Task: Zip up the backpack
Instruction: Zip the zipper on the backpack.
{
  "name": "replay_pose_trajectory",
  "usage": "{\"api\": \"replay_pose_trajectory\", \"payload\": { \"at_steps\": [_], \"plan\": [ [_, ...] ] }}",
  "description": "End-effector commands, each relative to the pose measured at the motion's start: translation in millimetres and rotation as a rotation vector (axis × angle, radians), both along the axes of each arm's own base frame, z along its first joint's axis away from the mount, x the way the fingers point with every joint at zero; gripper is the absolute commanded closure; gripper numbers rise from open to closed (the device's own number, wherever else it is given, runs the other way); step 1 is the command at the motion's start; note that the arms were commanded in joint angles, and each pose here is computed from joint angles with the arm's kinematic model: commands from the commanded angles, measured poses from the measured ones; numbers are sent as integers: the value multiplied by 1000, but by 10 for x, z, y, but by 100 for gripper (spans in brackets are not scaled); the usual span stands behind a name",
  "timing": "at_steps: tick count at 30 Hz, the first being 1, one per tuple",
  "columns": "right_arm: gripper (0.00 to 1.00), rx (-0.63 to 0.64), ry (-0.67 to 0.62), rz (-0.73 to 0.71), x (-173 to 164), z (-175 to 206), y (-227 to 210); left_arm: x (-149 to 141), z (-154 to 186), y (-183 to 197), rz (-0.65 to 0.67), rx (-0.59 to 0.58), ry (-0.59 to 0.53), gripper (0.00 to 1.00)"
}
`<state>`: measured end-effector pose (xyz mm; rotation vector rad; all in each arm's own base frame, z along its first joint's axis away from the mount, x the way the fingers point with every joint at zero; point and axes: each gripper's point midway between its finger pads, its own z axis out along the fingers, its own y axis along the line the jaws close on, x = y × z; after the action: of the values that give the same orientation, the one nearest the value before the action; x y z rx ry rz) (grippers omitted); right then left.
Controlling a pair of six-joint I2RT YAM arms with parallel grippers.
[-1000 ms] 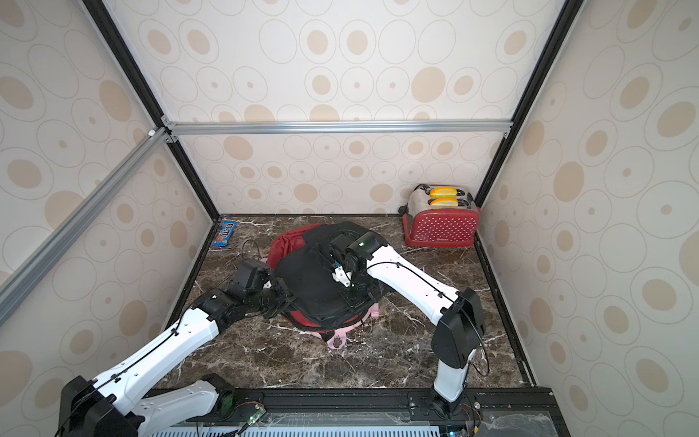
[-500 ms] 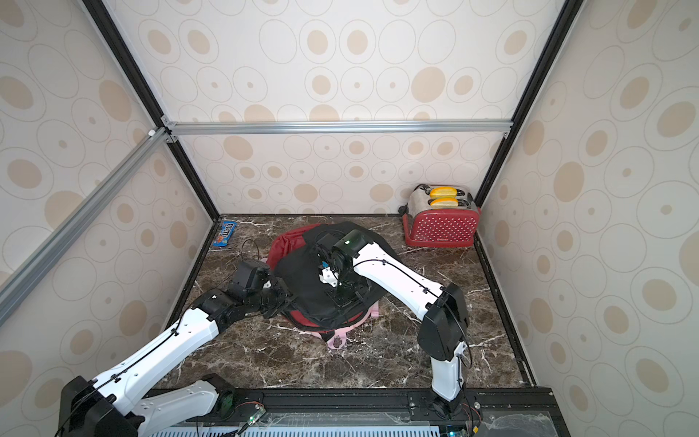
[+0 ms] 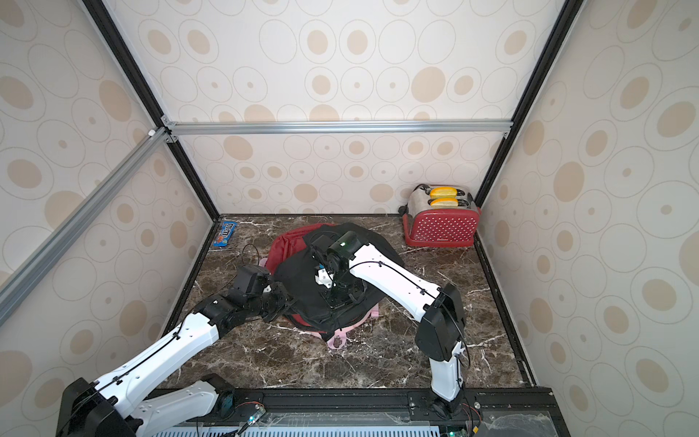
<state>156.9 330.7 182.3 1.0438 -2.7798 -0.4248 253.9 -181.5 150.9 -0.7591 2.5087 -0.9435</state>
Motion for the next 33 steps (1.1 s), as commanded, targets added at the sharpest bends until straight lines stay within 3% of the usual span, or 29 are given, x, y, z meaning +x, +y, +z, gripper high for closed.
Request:
{"api": "replay_pose_trajectory", "payload": {
  "at_steps": [1,15,24,28,33],
  "plan": [
    [100,98,36,-7,-179,73,315,54,200,-156,-33,-95,-75,100],
    [100,148,62,-55,-270,-51,555,-28,223,-179,-53,-155,-104,100],
    [100,267,158,-9,-415,12,647,-46,322,-250,-75,-215,-124,100],
    [100,274,149,-23,-416,64,549,-60,452,-232,-98,-187,-138,100],
    [100,354,160,-57,-384,145,608,-41,338,-240,-86,-192,-109,100]
  ]
}}
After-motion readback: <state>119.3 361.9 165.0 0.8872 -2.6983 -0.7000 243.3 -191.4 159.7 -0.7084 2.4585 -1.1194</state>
